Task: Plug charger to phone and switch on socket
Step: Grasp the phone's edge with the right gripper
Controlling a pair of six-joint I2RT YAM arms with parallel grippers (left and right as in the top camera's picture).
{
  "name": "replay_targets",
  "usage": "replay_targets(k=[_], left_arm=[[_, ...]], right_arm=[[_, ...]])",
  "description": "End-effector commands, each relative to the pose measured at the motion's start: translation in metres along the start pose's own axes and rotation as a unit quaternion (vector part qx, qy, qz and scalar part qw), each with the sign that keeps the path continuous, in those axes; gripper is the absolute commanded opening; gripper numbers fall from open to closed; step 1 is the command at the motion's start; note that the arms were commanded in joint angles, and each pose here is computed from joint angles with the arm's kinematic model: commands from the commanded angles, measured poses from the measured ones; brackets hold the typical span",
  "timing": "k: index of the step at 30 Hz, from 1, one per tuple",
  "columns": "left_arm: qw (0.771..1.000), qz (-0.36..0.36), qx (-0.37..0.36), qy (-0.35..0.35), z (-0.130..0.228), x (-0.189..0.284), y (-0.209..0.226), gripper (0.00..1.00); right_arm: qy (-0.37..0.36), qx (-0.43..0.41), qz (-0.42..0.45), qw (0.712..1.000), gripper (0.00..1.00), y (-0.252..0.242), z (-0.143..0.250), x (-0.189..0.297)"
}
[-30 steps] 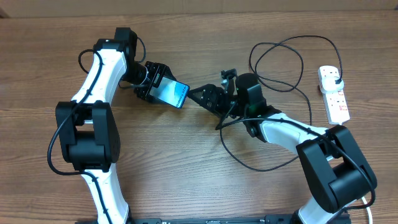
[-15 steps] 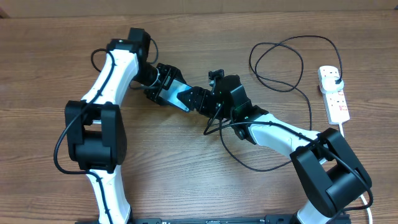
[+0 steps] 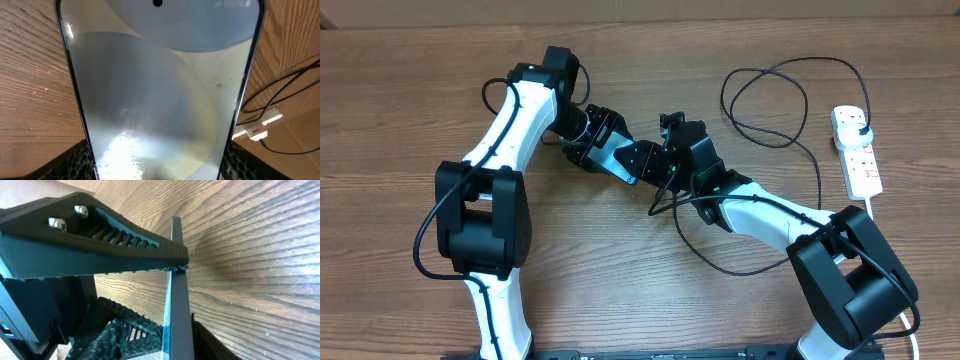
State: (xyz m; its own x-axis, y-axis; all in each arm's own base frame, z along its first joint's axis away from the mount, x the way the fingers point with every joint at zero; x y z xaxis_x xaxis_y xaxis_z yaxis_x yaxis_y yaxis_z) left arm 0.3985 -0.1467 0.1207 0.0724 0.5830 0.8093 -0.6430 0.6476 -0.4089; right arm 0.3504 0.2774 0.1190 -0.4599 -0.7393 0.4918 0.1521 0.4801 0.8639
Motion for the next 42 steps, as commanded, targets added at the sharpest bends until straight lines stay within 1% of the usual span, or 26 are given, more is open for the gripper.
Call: replay_targets(k=[1, 3, 8, 14, 19, 24, 33, 36, 42], left_arm=[[1.000, 0.013, 0.000, 0.000, 0.003, 0.005, -0.010, 0.53], [1.000, 0.013, 0.000, 0.000, 0.003, 0.005, -0.010, 0.54], [1.000, 0.013, 0.000, 0.000, 0.003, 0.005, -0.010, 0.54], [1.000, 0.013, 0.000, 0.000, 0.003, 0.005, -0.010, 0.55], [1.000, 0.013, 0.000, 0.000, 0.003, 0.005, -0.010, 0.55], [1.000, 0.014, 0.000, 0.001, 0.004, 0.005, -0.010, 0.55], [1.000, 0.014, 0.000, 0.002, 0.004, 0.005, -0.010, 0.56], [1.000, 0.014, 0.000, 0.002, 0.004, 0.005, -0.010, 0.67], [1.000, 0.014, 0.000, 0.002, 0.004, 0.005, -0.010, 0.78]], right_arm=[[-0.006, 0.006, -0.006, 1.000, 0.36, 0.007, -0.001, -0.002], [-0.006, 0.006, -0.006, 1.000, 0.33, 0.007, -0.001, -0.002], [-0.005, 0.000, -0.003, 1.000, 0.30, 0.006, -0.001, -0.002], [-0.005, -0.009, -0.003, 1.000, 0.23, 0.006, -0.001, -0.002], [-0.005, -0.009, -0.003, 1.000, 0.22, 0.006, -0.001, -0.002], [-0.005, -0.009, -0.004, 1.000, 0.13, 0.006, -0.001, -0.002], [-0.008, -0.006, -0.013, 1.000, 0.07, 0.010, -0.002, -0.002], [-0.012, -0.004, -0.022, 1.000, 0.04, 0.014, -0.004, -0.002], [-0.013, -0.017, -0.036, 0.999, 0.04, 0.018, -0.007, 0.000]])
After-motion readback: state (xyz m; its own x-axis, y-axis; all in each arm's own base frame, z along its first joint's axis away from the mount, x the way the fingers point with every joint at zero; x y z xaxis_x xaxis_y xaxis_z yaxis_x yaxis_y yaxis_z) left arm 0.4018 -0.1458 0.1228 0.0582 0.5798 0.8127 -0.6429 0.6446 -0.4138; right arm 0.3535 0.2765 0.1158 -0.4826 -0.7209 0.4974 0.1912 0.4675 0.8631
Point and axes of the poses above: each gripper's point midway between its finger pads, its own x axis back along the fingers, its own y axis along the line the jaws close on, z = x × y, the point moved 5 cm from there along x, back along the fingers, and after that the axes turned 13 degrees about -x, right-handed, at the moved point
